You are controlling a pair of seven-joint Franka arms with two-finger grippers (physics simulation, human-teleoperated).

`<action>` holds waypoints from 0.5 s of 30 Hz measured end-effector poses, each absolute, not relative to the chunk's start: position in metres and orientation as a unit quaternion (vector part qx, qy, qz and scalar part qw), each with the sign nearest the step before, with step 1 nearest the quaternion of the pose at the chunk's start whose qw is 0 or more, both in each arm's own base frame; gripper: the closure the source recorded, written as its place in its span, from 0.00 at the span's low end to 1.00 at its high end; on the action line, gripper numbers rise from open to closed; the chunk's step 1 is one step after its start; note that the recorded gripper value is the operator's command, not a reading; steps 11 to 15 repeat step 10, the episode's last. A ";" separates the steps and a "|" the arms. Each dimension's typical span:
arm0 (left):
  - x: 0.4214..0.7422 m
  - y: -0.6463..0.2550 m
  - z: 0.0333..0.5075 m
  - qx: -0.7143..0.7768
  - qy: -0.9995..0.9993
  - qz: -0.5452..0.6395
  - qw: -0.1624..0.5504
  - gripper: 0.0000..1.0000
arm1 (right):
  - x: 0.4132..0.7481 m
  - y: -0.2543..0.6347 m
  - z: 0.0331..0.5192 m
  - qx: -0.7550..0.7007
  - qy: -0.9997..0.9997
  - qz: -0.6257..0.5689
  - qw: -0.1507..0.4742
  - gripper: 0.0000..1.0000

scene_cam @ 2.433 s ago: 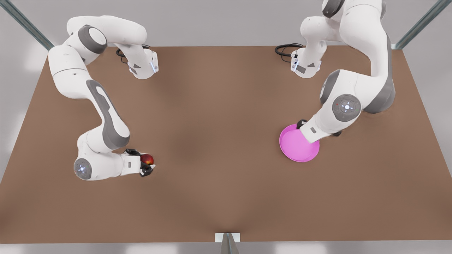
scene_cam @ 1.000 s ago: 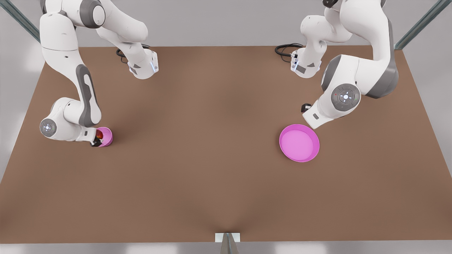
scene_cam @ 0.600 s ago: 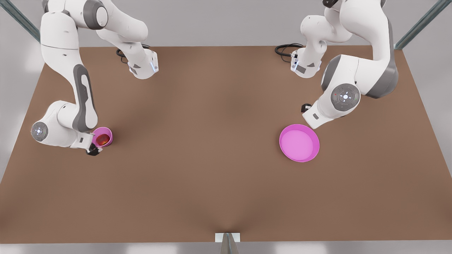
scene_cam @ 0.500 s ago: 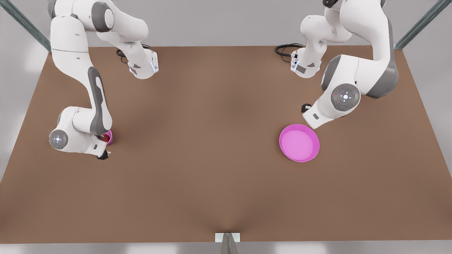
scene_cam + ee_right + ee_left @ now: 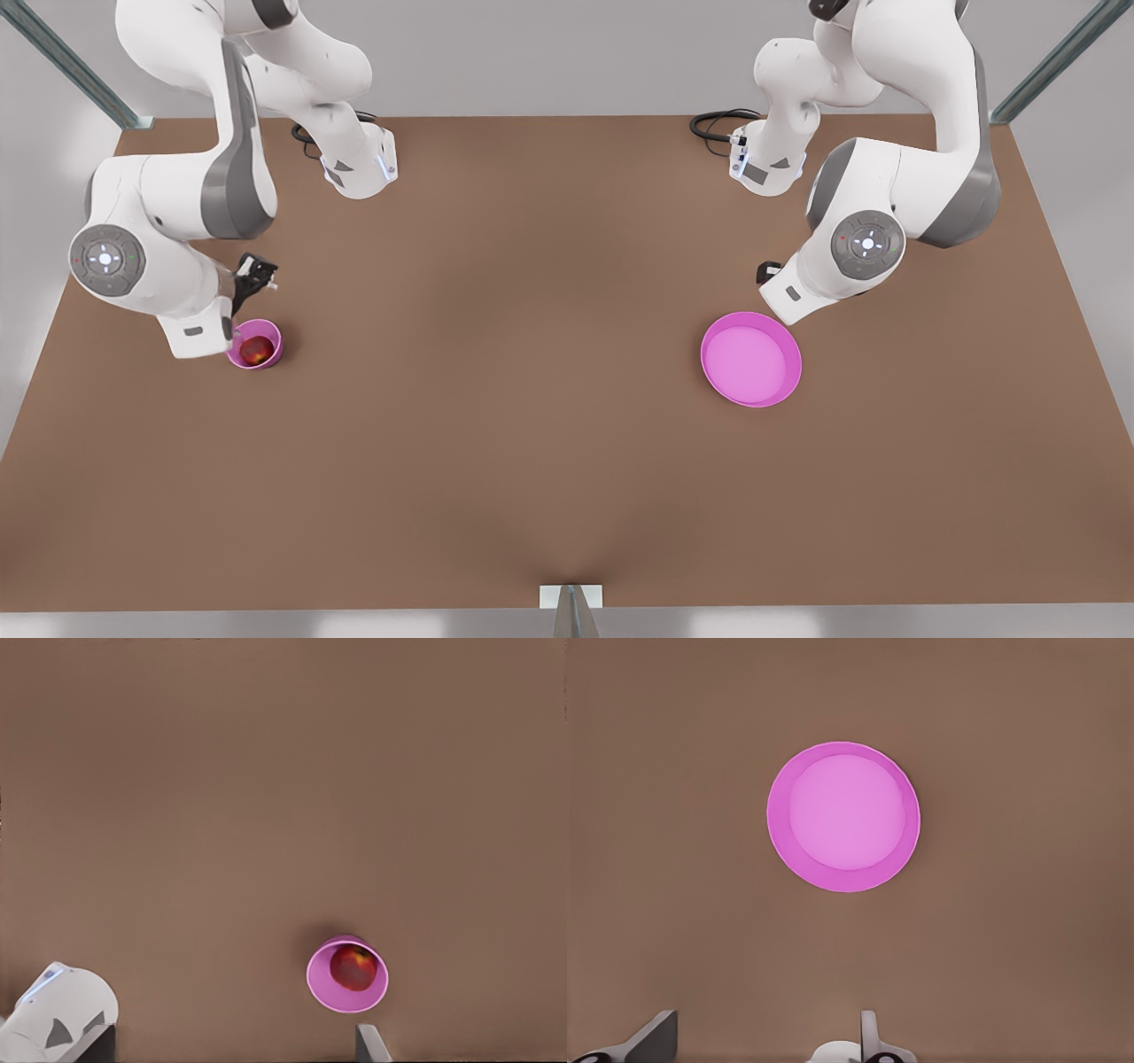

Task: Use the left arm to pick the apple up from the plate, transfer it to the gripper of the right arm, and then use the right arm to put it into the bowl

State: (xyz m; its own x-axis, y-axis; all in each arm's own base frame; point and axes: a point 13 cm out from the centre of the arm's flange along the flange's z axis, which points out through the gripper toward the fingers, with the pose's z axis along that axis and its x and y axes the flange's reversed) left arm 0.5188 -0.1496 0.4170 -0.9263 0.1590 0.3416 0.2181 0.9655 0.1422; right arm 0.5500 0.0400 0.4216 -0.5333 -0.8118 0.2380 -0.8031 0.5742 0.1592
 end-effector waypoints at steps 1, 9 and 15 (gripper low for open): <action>0.519 -0.150 0.417 -0.096 -0.977 -0.089 0.166 0.00 | 0.547 0.040 0.422 0.437 -0.887 -0.015 0.148 0.00; 0.523 -0.150 0.424 -0.095 -0.979 -0.087 0.157 0.00 | 0.537 0.028 0.423 0.276 -0.948 0.000 0.161 0.00; 0.524 -0.150 0.424 -0.095 -0.979 -0.087 0.157 0.00 | 0.537 0.028 0.423 0.261 -0.952 0.002 0.162 0.00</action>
